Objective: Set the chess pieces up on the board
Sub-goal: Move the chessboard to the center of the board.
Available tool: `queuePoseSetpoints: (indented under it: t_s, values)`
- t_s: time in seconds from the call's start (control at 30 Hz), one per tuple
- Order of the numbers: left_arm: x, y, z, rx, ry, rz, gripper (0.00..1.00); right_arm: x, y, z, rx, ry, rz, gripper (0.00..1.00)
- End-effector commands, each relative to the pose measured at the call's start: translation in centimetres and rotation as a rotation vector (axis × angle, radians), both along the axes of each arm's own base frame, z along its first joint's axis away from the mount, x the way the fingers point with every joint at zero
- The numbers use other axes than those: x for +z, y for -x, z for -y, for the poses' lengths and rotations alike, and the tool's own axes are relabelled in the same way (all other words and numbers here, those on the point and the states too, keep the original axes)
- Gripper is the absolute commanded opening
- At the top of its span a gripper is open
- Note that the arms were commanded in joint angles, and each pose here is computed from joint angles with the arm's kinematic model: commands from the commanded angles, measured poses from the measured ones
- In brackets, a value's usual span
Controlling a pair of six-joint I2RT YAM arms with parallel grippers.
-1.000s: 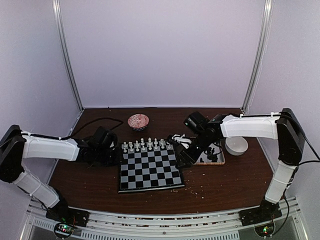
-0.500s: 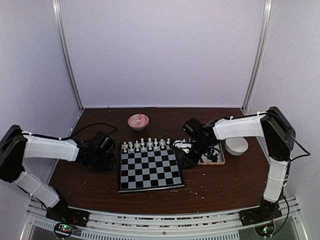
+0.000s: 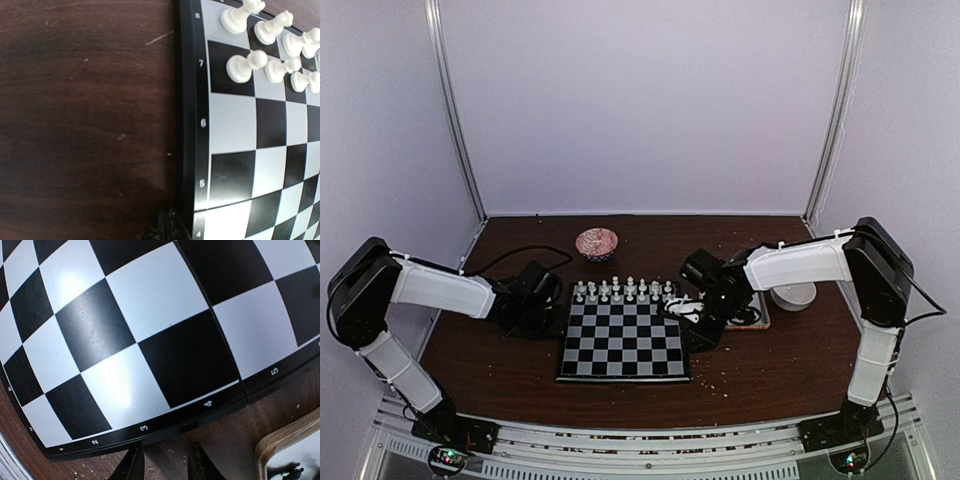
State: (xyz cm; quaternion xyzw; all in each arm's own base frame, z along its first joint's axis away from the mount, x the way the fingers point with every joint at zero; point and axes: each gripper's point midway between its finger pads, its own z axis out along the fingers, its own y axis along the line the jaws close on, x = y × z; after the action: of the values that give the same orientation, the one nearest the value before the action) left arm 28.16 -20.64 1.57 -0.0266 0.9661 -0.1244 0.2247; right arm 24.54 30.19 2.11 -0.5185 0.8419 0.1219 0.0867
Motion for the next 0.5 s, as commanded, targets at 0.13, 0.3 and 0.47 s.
queuePoseSetpoints:
  t_s: [0.13, 0.3, 0.47]
  values:
    - [-0.7, 3.0, 4.1, -0.145, 0.070, -0.065, 0.00, 0.7, 1.0, 0.2, 0.028, 0.004, 0.009, 0.31]
    - [-0.3, 3.2, 4.3, -0.154, 0.070, -0.059, 0.00, 0.4, 0.1, 0.8, 0.000, 0.011, 0.011, 0.31]
    - [0.4, 4.9, 6.4, -0.283, 0.067, -0.059, 0.00, 0.6, -0.3, 1.3, -0.008, 0.011, 0.019, 0.32]
